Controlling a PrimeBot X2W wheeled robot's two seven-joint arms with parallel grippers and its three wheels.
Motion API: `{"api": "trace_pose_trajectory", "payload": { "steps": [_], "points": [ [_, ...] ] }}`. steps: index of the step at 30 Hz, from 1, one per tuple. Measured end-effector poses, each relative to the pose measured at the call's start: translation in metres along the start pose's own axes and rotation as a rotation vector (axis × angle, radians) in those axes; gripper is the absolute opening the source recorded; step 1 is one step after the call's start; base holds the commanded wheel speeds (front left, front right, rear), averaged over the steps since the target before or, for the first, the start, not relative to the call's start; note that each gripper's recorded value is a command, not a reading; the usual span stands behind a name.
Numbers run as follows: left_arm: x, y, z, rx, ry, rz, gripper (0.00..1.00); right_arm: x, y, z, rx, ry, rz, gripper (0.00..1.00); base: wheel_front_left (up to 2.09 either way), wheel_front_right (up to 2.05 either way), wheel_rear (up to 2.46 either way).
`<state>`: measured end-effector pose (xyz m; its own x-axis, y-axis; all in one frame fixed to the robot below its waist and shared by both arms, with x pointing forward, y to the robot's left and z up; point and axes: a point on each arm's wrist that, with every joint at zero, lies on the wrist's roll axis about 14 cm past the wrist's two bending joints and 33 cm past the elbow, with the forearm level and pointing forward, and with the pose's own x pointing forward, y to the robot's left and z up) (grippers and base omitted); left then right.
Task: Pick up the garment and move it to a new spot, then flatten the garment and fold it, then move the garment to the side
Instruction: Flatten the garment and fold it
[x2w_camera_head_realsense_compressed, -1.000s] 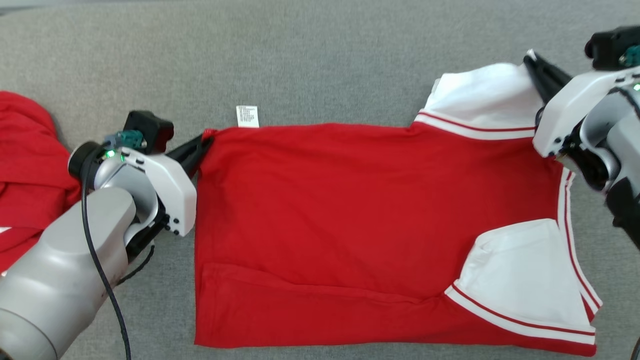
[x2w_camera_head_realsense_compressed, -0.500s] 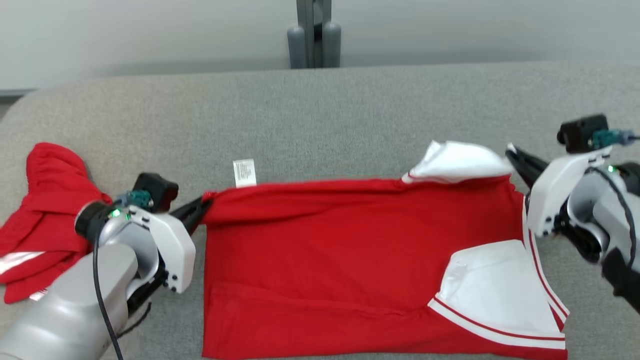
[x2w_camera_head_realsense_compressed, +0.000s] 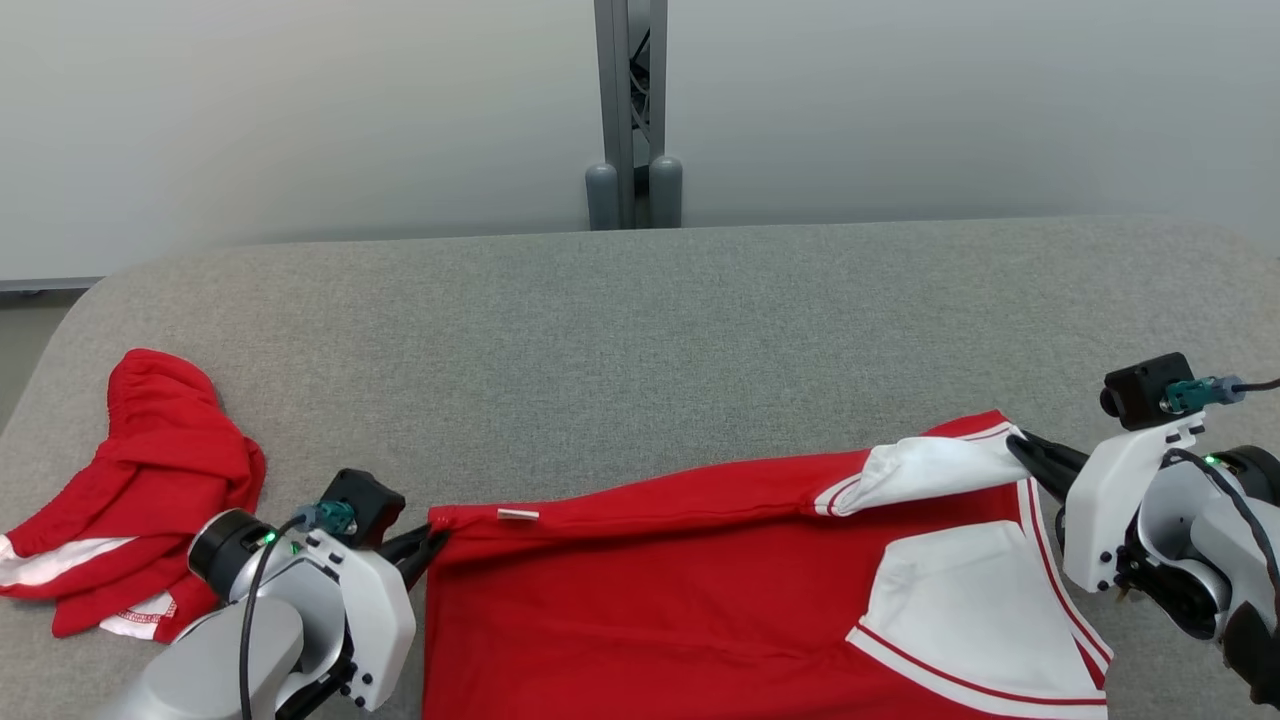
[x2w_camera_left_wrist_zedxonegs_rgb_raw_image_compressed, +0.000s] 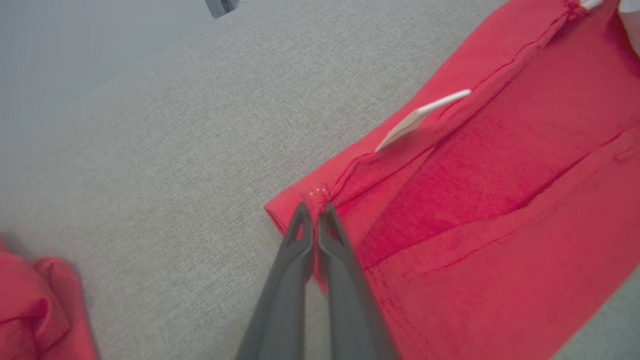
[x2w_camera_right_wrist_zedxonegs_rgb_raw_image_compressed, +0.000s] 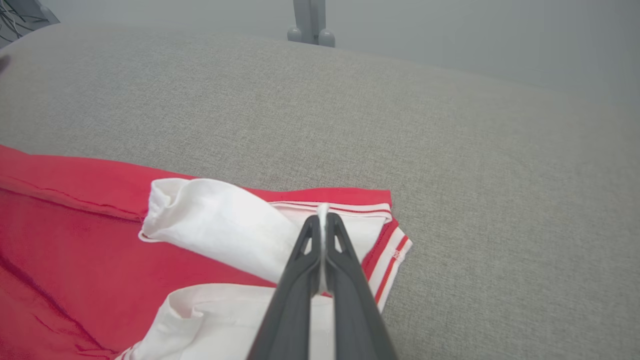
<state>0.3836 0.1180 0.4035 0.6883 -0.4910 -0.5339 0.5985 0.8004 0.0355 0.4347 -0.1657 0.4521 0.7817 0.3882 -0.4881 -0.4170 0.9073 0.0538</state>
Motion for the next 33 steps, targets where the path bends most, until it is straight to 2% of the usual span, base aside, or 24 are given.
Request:
{"api": "trace_pose_trajectory", "payload": {
  "steps": [6,9,14,33],
  "points": [
    [-0.009,-0.007,-0.013,0.033,0.024,-0.005,0.00,-0.010,0.003,-0.011,-0.002,0.051,0.014,0.00,0.00,0.00,0.00],
    [-0.012,-0.010,-0.021,0.035,0.046,-0.009,0.00,-0.015,-0.004,-0.016,-0.038,0.087,0.003,0.00,0.00,0.00,0.00],
    [-0.014,-0.019,-0.034,0.031,0.071,-0.024,0.00,-0.019,0.011,-0.027,0.008,0.131,0.050,0.00,0.00,0.00,0.00],
    [-0.015,-0.024,-0.039,0.042,0.074,-0.031,0.00,-0.046,0.011,-0.052,0.070,0.296,0.090,0.00,0.00,0.00,0.00]
  ]
}}
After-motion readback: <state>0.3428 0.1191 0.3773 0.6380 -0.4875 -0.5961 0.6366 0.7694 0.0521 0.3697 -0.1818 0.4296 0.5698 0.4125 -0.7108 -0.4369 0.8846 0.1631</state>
